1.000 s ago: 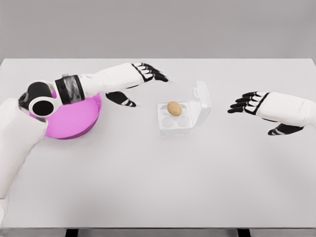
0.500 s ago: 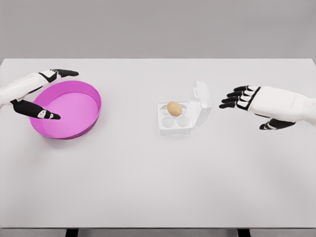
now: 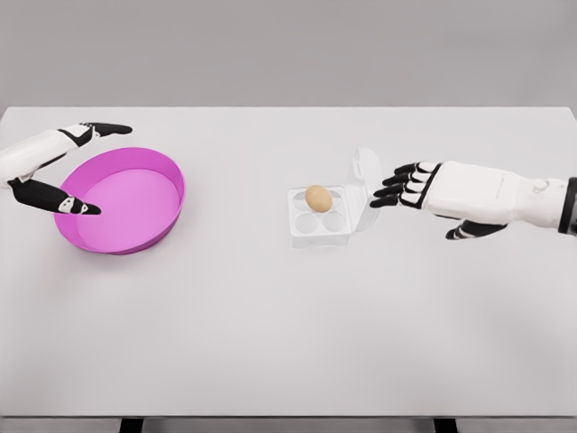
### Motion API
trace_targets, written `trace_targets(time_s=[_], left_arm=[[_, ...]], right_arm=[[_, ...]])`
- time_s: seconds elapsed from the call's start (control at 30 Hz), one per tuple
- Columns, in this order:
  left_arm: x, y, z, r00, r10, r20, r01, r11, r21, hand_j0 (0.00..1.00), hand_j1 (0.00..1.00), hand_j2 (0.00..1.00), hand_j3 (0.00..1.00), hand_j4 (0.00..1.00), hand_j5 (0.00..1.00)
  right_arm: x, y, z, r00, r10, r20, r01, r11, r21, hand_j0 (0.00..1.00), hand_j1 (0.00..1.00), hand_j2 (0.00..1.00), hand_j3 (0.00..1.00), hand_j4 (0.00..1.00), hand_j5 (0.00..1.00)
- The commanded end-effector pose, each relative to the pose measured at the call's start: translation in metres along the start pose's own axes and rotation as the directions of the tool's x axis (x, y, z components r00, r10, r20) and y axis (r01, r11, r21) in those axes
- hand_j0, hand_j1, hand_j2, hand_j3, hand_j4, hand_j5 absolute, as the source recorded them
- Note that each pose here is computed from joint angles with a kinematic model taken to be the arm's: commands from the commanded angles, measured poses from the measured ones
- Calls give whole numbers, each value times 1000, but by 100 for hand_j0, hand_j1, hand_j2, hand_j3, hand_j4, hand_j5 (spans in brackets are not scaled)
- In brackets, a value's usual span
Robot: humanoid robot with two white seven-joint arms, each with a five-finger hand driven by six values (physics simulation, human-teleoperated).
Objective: Pack egg into the box and close the box lid
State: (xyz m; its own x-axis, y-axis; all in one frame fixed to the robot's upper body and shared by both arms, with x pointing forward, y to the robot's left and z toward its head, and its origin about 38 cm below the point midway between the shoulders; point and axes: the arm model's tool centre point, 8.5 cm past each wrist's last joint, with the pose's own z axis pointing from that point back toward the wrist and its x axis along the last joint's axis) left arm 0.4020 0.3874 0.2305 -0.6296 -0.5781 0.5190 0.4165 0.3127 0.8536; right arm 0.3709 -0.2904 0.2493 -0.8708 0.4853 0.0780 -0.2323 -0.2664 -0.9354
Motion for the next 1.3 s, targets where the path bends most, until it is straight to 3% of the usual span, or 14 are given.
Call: trace_targets(time_s=[0.0, 0.3, 0.53, 0.7, 0.9, 0.97, 1.27], left_arm=[[-1, 2, 1, 1000, 6, -2, -6, 1000, 9, 100, 100, 100, 100, 100, 100], [0, 2, 1, 1000, 5, -1, -5, 1000, 8, 100, 100, 100, 100, 100, 100], [0, 2, 1, 1000, 5, -1, -5, 1000, 8, 100, 100, 100, 100, 100, 100], [0, 2, 1, 1000, 4, -2, -4, 1000, 8, 100, 100, 100, 100, 100, 100], [-3, 1, 2, 1000, 11, -10, -10, 1000, 9, 100, 100, 100, 100, 100, 100], [-3, 1, 2, 1000, 11, -9, -11, 1000, 10, 100, 100, 100, 100, 100, 100], [-3, -1, 2, 1000, 14, -8, -14, 1000, 9, 100, 100, 100, 100, 100, 100]], right_arm=[[5, 4, -10, 1000, -18, 25, 18, 1000, -9, 100, 100, 100, 100, 100, 100], [2, -9, -8, 1000, 15, 19, -15, 1000, -19, 100, 100, 100, 100, 100, 100], [-9, -20, 8, 999, 13, -33, -15, 998, -67, 100, 100, 100, 100, 100, 100], [-38, -1, 18, 992, -71, -106, 65, 996, -54, 100, 100, 100, 100, 100, 100], [-47, 15, 10, 979, -131, -157, 125, 991, -47, 100, 100, 100, 100, 100, 100], [-56, 27, 7, 969, -177, -175, 169, 984, -56, 100, 100, 100, 100, 100, 100], [-71, 59, -14, 950, -207, -234, 209, 978, -19, 100, 100, 100, 100, 100, 100]])
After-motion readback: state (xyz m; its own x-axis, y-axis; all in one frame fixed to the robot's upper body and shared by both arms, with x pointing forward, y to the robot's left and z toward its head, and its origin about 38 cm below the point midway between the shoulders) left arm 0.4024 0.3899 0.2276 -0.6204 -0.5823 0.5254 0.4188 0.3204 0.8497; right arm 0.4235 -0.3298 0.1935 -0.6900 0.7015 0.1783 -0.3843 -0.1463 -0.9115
